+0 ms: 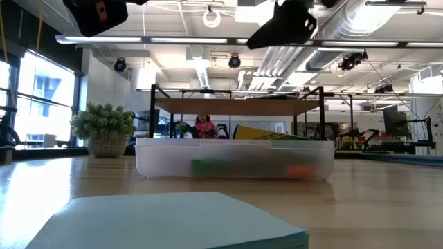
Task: Pack school essentials
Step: Put the blue sticky note pad into the supply box
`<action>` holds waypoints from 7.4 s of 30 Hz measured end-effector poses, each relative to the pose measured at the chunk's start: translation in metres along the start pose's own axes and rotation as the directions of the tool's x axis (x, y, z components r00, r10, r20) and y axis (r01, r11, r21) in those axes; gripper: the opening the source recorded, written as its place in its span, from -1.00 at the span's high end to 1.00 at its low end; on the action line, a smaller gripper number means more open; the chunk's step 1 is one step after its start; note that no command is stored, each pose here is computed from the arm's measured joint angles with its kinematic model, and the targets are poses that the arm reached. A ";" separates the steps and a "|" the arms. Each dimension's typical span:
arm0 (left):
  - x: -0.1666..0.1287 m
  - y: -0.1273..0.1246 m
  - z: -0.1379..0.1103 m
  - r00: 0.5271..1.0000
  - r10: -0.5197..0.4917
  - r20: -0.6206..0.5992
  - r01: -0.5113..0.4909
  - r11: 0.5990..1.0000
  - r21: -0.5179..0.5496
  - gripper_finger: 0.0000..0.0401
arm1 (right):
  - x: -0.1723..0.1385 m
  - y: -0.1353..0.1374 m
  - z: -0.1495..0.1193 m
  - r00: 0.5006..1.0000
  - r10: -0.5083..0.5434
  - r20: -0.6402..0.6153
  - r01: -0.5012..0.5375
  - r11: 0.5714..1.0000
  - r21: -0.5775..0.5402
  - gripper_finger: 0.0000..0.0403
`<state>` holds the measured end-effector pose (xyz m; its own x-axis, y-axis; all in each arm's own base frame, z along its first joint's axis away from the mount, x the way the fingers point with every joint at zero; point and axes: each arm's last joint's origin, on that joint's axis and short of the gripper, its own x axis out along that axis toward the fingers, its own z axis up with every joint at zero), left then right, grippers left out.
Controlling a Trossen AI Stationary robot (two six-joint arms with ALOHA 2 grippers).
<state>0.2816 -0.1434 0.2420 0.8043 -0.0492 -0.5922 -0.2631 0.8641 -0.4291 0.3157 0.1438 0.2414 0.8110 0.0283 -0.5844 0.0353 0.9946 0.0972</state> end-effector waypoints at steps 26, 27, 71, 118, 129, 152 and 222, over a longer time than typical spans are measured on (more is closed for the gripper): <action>0.009 0.015 0.025 0.998 -0.049 0.029 0.050 0.998 -0.030 0.22 | -0.018 0.025 -0.034 0.981 -0.122 -0.148 0.135 0.987 0.084 -0.97; 0.010 0.016 0.026 0.998 -0.055 0.023 0.055 0.998 -0.012 0.21 | -0.018 0.024 -0.035 0.980 -0.126 -0.156 0.139 0.987 0.076 -0.97; 0.007 0.007 0.055 0.944 -0.186 0.272 -0.056 0.721 0.691 -0.44 | -0.044 0.003 -0.022 0.957 -0.265 -0.116 0.285 0.934 0.215 -0.97; 0.003 -0.004 0.045 0.943 -0.240 0.232 -0.021 0.652 0.758 -0.79 | -0.039 -0.009 -0.018 0.948 -0.293 -0.122 0.316 0.908 0.276 -0.97; 0.001 -0.009 0.051 0.935 -0.328 0.134 0.066 0.534 0.843 -0.79 | -0.038 -0.009 -0.018 0.955 -0.259 -0.144 0.290 0.920 0.265 -0.97; 0.071 -0.021 0.020 0.933 -0.180 -0.312 0.360 0.466 0.808 -0.78 | -0.039 -0.009 -0.020 0.952 -0.263 -0.158 0.296 0.920 0.255 -0.97; 0.140 -0.025 -0.010 0.878 0.045 -0.477 0.390 0.511 0.766 -0.78 | -0.039 -0.008 -0.022 0.954 -0.214 -0.210 0.264 0.931 0.253 -0.97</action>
<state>0.3954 -0.1767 0.1633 0.4397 -0.2429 -0.8647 0.5875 0.8060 0.0723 0.2709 0.1364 0.2455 0.6437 -0.1649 -0.7473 0.3947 0.9081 0.1397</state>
